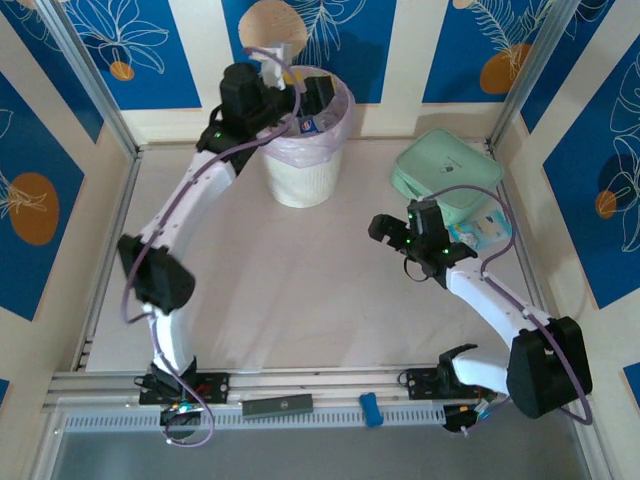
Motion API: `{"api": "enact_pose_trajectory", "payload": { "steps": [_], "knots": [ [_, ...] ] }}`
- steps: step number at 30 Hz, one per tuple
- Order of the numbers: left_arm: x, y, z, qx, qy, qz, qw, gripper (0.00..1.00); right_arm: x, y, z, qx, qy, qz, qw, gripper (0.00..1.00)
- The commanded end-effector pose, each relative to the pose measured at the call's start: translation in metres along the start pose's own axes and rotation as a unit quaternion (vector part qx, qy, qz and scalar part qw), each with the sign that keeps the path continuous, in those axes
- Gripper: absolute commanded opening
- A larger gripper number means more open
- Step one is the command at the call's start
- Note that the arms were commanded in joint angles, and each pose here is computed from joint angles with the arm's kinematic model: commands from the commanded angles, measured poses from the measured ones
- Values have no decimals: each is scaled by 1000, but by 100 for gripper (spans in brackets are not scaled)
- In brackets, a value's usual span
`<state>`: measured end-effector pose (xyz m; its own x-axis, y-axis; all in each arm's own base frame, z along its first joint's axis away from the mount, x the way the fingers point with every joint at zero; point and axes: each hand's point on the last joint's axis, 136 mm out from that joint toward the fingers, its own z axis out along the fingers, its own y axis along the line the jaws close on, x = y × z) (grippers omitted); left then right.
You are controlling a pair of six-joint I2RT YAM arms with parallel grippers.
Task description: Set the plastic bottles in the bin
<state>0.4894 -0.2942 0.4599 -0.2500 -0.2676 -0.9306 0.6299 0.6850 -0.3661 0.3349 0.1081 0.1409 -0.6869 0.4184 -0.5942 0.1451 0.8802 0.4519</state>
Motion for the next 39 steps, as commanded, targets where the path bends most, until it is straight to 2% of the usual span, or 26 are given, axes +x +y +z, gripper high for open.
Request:
{"api": "enact_pose_trajectory", "payload": {
  "steps": [1,6,9,14,20,22,25,28,32,36,39],
  "knots": [
    [-9,10,-42,-55,-26,56,997,100,-21,-19,5,26,-30,-29,999,99],
    [35,43,-105,-148,9,74,986,100,-46,-51,19,67,-62,-58,994,99],
    [66,68,-147,-221,35,93,970,100,-54,-58,31,79,-77,-106,988,99],
    [118,119,-218,-355,77,106,926,100,-68,-58,44,84,-85,-180,976,99],
    [162,167,-280,-472,77,111,871,100,-51,-86,62,116,-87,-215,966,99],
    [179,181,-292,-499,87,114,855,100,-54,-87,65,109,-94,-216,966,99],
    [204,201,-308,-533,112,117,831,100,-64,-79,66,84,-136,-226,961,99],
    [223,214,-314,-547,129,124,818,100,-67,-88,71,83,-141,-207,964,98],
    [243,230,-315,-560,121,139,807,100,-63,-90,59,59,-173,-199,963,99],
    [260,240,-302,-547,124,154,813,100,-58,-100,52,46,-224,-183,956,99],
    [268,248,-292,-541,127,173,813,100,-56,-100,53,52,-217,-186,957,99]
  ]
}}
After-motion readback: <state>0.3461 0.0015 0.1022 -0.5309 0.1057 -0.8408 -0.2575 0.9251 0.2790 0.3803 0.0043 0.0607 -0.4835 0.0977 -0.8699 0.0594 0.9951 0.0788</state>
